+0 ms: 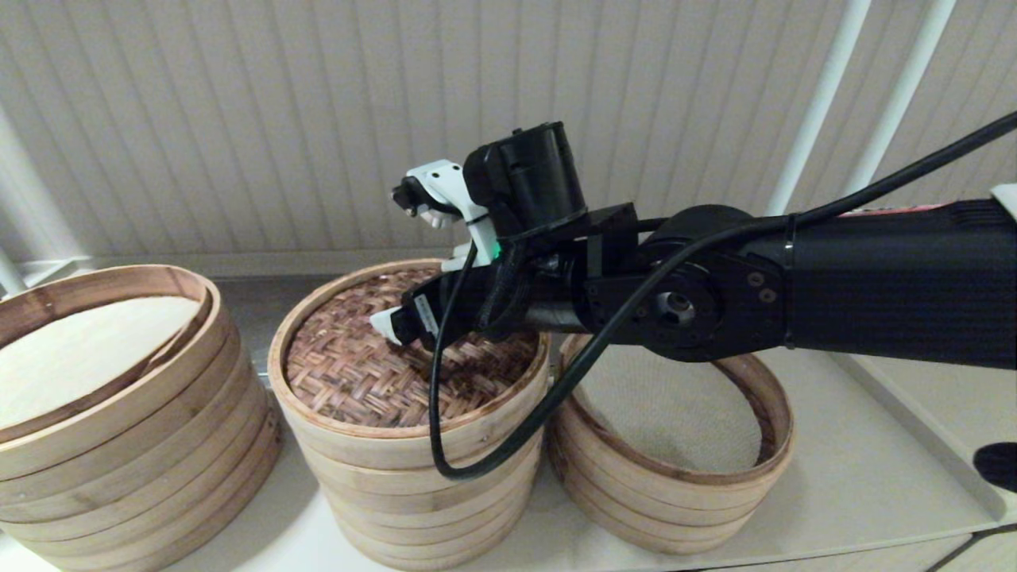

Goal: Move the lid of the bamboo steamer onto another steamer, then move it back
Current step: Pick up the steamer

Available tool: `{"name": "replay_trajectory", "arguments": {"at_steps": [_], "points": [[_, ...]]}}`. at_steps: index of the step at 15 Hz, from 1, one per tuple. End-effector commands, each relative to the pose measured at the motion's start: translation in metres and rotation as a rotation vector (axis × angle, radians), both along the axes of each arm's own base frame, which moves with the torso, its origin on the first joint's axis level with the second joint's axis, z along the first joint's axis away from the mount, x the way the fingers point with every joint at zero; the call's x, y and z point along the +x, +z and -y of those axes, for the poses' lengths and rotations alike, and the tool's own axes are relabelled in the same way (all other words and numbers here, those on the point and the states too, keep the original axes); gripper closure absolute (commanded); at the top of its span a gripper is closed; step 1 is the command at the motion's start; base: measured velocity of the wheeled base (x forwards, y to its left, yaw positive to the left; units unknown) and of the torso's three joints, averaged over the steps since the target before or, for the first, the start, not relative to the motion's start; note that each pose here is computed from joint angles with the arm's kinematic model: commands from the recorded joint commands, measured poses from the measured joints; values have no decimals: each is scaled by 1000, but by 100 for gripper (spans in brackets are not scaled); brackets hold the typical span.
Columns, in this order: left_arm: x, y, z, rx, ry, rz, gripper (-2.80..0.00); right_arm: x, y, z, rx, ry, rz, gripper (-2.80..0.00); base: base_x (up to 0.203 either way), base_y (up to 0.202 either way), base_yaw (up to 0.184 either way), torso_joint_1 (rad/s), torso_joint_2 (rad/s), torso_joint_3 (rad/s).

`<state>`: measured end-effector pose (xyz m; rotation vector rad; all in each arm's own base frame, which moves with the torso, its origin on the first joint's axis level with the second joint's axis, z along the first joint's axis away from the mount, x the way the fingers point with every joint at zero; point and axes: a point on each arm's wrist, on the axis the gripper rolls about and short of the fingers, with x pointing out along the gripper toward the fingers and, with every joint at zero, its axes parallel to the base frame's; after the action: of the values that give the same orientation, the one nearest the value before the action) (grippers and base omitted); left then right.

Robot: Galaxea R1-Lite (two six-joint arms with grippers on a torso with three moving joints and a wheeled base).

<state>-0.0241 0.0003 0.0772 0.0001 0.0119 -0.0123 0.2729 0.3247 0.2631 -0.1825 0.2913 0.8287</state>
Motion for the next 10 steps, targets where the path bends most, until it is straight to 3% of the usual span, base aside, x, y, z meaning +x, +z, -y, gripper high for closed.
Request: {"name": "replay_trajectory", "arguments": {"at_steps": [1,5,6,10], "points": [[0,0,0,0,0,-2,0,2,-6,-3,-10,0,-8,-280,0,0,0,0,0,0],[0,0,0,0,0,-2,0,4,-8,-4,-8,-5,-20,-280,0,0,0,0,0,0],[0,0,0,0,0,-2,0,4,-9,-4,-9,-5,-21,-7,0,0,0,0,0,0],[0,0,0,0,0,-2,0,7,-17,-7,-19,-7,-36,0,0,0,0,0,0,0]]}}
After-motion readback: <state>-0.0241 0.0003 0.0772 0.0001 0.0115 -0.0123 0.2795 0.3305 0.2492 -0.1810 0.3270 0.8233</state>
